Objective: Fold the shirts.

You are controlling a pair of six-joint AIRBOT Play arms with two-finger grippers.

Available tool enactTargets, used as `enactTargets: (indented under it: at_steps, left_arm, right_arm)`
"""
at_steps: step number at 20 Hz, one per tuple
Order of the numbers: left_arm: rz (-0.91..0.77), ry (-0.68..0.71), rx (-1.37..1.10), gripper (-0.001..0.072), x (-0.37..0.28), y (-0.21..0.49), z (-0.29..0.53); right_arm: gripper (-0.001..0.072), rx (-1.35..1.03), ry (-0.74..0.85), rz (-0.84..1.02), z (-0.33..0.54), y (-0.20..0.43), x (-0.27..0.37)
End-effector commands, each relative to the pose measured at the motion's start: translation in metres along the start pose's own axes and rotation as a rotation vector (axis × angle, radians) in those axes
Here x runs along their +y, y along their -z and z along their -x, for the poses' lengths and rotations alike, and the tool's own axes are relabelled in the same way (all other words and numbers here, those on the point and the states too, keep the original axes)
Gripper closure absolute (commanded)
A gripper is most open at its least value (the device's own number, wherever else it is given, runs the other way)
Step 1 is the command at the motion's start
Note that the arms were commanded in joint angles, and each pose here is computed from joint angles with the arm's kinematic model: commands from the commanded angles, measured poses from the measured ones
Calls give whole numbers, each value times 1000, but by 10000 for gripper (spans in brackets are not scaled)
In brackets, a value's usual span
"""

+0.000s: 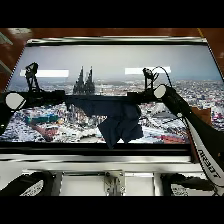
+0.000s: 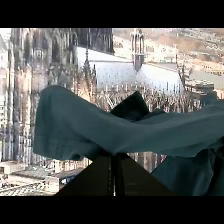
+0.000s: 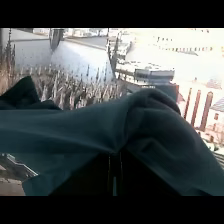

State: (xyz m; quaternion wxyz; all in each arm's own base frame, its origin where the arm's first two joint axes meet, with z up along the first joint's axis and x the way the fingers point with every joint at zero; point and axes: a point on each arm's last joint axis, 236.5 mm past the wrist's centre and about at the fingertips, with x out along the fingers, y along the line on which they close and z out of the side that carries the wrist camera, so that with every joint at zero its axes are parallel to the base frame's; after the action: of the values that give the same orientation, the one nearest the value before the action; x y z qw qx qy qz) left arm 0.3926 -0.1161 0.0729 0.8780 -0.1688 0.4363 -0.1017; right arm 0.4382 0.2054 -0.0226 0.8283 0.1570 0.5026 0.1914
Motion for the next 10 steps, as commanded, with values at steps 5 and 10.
enactTargets:
  at_steps: [5,10]
  left_arm:
    - [51,41,0,670,-8,-3,-5]
    - [45,44,19,670,-11,1,1]
  right_arm:
    - [37,121,0,43,76,8,-30]
    - [71,489,-56,-316,106,151,-69]
